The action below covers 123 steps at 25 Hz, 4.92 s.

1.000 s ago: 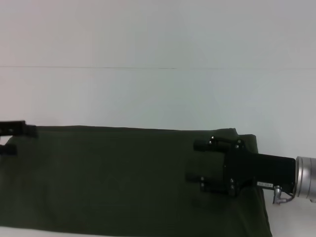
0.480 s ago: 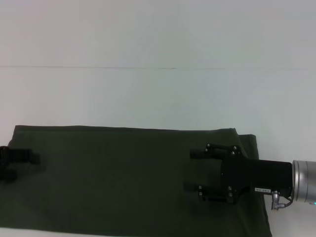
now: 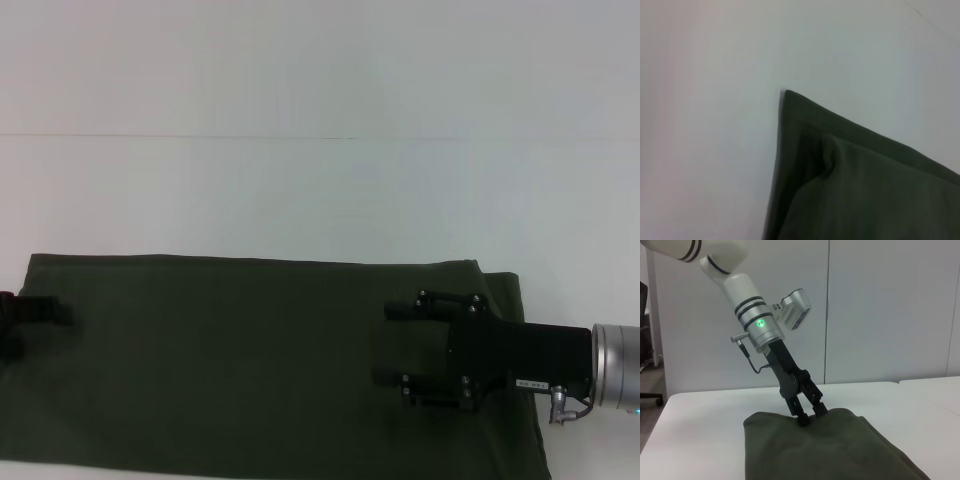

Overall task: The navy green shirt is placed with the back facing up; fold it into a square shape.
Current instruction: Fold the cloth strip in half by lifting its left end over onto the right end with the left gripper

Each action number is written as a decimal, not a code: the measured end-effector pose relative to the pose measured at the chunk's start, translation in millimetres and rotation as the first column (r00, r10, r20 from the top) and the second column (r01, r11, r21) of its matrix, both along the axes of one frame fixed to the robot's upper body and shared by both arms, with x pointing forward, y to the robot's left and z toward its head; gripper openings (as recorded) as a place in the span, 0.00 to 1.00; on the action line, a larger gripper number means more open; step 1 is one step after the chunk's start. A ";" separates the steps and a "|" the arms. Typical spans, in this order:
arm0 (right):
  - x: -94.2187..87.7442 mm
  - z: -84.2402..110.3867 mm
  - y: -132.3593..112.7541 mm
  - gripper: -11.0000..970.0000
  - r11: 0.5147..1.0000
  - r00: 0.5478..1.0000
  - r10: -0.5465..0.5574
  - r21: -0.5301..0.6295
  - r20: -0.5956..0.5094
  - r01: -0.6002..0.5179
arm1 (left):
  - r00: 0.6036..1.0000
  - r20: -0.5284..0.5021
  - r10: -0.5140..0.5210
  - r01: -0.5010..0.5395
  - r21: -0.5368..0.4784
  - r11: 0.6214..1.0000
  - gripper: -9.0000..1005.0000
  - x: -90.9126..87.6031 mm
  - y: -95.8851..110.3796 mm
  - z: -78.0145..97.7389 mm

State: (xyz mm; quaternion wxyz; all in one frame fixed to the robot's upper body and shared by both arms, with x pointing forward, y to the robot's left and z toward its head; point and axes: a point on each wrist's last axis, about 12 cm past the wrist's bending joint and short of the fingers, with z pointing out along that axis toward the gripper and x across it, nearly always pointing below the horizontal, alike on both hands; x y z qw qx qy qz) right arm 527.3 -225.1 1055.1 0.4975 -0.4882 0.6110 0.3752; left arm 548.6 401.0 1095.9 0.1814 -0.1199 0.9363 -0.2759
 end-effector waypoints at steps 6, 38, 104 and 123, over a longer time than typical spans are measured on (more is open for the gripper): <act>0.8 0.9 0.6 0.77 1.000 1.000 0.001 0.003 0.003 -0.001 | 1.000 0.008 0.011 -0.011 0.010 1.000 0.95 1.3 1.0 -0.5; 2.3 2.0 2.1 0.77 1.000 1.000 0.004 0.002 0.013 -0.004 | 0.999 0.047 0.016 -0.021 0.111 0.994 0.94 3.4 20.0 10.4; -3.3 -0.6 1.0 0.77 1.000 1.000 0.010 0.011 -0.004 -0.010 | 0.995 0.004 -0.099 0.099 -0.006 0.995 0.93 16.5 -38.3 -15.6; -3.9 1.0 0.9 0.77 1.000 1.000 0.016 0.023 0.000 -0.016 | 0.998 0.001 -0.060 0.060 0.037 0.998 0.69 18.5 -31.2 -13.1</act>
